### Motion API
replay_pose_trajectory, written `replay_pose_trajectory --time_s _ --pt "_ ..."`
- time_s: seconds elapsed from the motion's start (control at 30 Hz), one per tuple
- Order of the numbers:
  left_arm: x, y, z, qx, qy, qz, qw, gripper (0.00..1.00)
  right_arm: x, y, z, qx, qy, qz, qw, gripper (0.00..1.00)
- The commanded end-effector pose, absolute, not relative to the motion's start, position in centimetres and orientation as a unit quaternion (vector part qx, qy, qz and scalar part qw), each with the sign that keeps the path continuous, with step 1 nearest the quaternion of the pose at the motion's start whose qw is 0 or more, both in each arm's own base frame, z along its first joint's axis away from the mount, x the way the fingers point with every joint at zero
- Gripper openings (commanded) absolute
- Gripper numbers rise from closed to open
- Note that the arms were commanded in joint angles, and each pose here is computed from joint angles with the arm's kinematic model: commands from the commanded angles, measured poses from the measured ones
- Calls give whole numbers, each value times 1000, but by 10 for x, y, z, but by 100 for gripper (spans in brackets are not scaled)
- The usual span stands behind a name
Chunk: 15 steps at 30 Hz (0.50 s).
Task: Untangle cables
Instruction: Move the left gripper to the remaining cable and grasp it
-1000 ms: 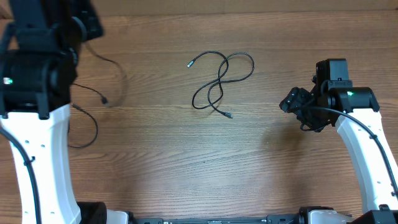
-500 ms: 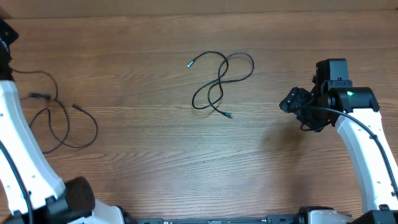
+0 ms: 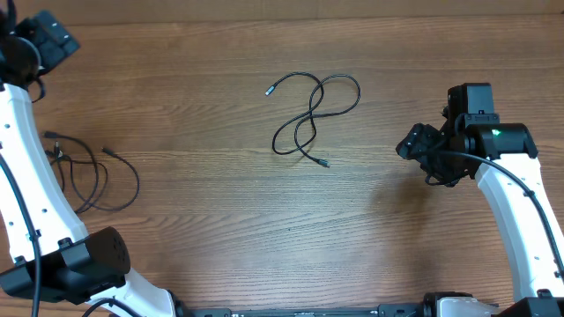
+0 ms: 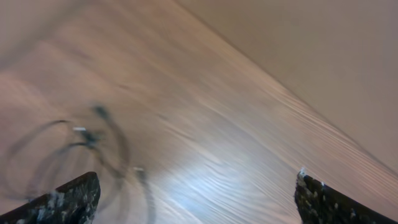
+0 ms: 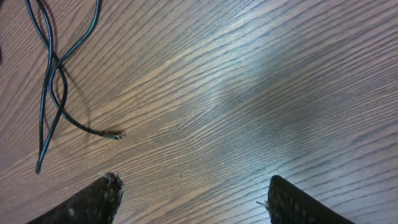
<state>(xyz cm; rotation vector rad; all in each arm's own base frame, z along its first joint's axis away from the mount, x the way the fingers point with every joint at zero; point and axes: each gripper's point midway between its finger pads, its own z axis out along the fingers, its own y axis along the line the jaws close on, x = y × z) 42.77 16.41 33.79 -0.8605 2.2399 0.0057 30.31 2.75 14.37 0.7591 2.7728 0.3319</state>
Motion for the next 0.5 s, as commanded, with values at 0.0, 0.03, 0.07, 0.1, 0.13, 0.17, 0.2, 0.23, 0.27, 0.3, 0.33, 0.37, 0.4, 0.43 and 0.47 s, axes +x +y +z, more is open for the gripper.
replay_pose_trajectory --time_s 0.0,0.03,0.07,0.1,0.13,0.17,0.2,0.23,0.27,0.3,0.33,0.37,0.4,0.43,0.47 --pt "447 103 344 -272 886 -98 363 99 306 27 150 258 949 117 135 74" --pt "450 93 343 -262 889 -103 361 100 306 27 150 258 950 117 134 74" --pt "452 82 343 -248 893 -106 361 100 306 27 150 258 950 117 134 74" --pt "455 69 343 -227 898 -108 360 100 306 27 150 258 950 117 134 74" --pt "457 55 342 -202 904 -109 361 100 306 27 150 258 950 117 134 74" --pt "460 40 341 -171 910 -109 361 100 306 27 150 258 950 117 134 74" --pt "464 25 338 -141 916 -109 360 100 306 27 150 258 950 117 134 74" --pt "467 9 335 -107 921 -108 358 100 306 27 150 258 950 117 134 74" --pt "470 -7 330 -73 927 -106 353 100 306 27 149 258 950 117 133 75" --pt "472 -24 324 -37 931 -105 347 100 305 27 149 258 950 117 132 75" --pt "473 -40 316 -2 936 -104 338 100 305 27 149 259 950 116 131 76" --pt "473 -56 307 35 939 -104 326 100 303 27 149 259 950 116 128 78" --pt "472 -71 297 69 942 -105 313 100 302 27 148 259 951 115 126 81" --pt "470 -88 287 105 942 -110 298 100 301 27 148 259 951 114 124 83" --pt "467 -104 277 138 942 -116 283 100 300 27 148 259 951 114 122 84"
